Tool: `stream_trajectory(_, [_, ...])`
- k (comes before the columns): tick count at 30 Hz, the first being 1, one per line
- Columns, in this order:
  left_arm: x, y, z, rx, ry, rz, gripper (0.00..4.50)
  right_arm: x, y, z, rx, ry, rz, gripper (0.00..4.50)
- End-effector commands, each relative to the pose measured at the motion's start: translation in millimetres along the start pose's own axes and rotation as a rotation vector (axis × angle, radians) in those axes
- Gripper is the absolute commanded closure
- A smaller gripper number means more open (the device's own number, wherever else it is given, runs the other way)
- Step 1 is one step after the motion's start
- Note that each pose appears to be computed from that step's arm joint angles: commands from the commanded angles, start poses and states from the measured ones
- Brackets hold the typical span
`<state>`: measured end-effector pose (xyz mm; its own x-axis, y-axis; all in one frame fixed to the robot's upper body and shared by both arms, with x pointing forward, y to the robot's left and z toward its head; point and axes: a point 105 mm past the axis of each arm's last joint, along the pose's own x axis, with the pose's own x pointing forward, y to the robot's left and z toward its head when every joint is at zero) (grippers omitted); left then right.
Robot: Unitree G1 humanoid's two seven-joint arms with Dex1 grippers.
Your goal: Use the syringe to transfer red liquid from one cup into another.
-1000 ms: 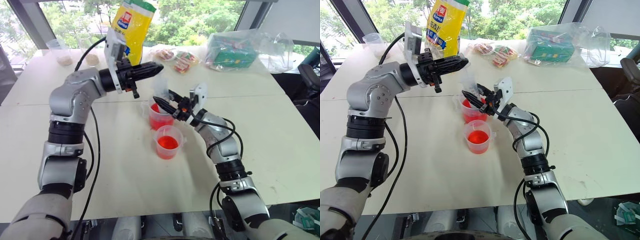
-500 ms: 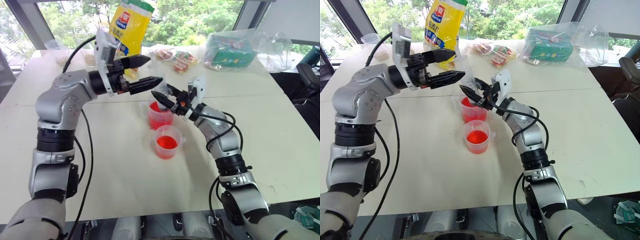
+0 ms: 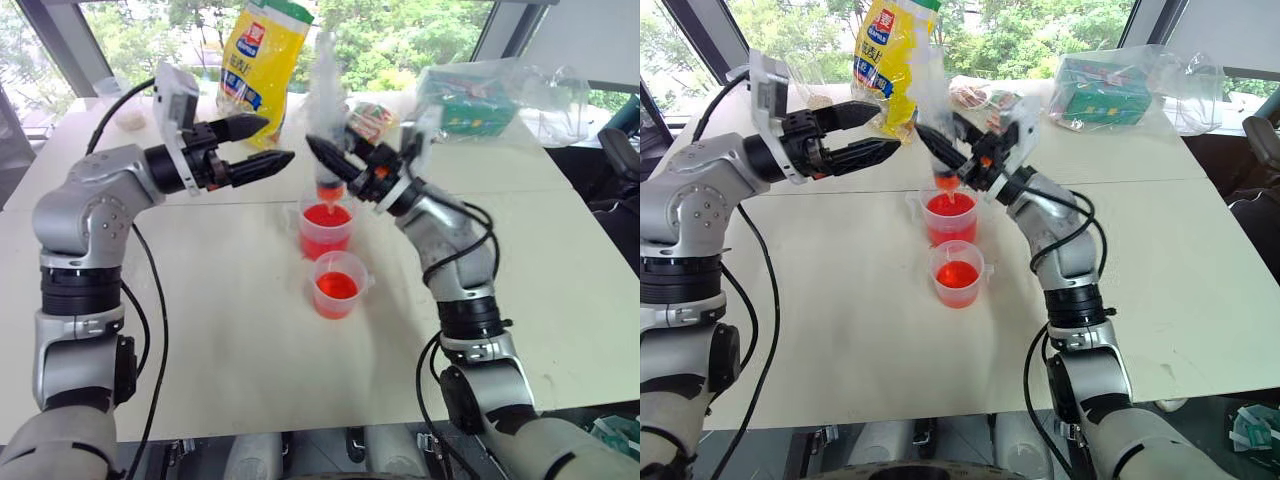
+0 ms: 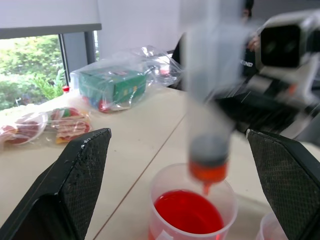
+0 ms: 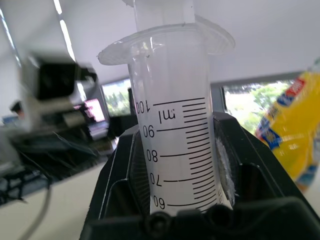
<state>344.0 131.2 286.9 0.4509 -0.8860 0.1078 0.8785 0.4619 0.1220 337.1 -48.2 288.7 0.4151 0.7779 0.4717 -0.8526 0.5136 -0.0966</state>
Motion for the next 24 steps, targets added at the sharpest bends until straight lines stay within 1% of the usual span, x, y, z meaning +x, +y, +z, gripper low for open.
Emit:
stream_trajectory(1, [-2.6,-1.3,17.1,0.044,-0.041,-0.007,0.03,-7.0,28.1,32.8,0.053,-0.06,0.125,3.09])
stream_trajectory(5, [-1.3,-2.0,17.5,0.041,-0.038,-0.024,0.03,-20.5,47.7,30.5,0.108,-0.015,0.187,3.09])
stream_trajectory(9, [1.5,-5.3,19.2,0.035,-0.04,-0.05,0.03,-28.4,53.5,14.2,0.133,0.026,0.176,3.09])
stream_trajectory(13, [2.9,-15.5,22.7,0.006,-0.043,-0.113,0.03,-39.6,51.7,-16.7,0.099,0.113,0.144,3.09])
stream_trajectory(16, [2.6,-23.5,22.8,-0.009,-0.031,-0.16,0.03,-47.5,50.3,-33.5,0.09,0.15,0.125,3.09])
stream_trajectory(20, [0.8,-27.0,23.2,-0.013,-0.018,-0.182,0.03,-52.5,50.7,-43.2,0.084,0.167,0.117,3.09])
stream_trajectory(24, [5.1,-28.4,22.5,-0.017,-0.022,-0.192,0.03,-52.5,53.1,-45.2,0.082,0.168,0.12,3.09])
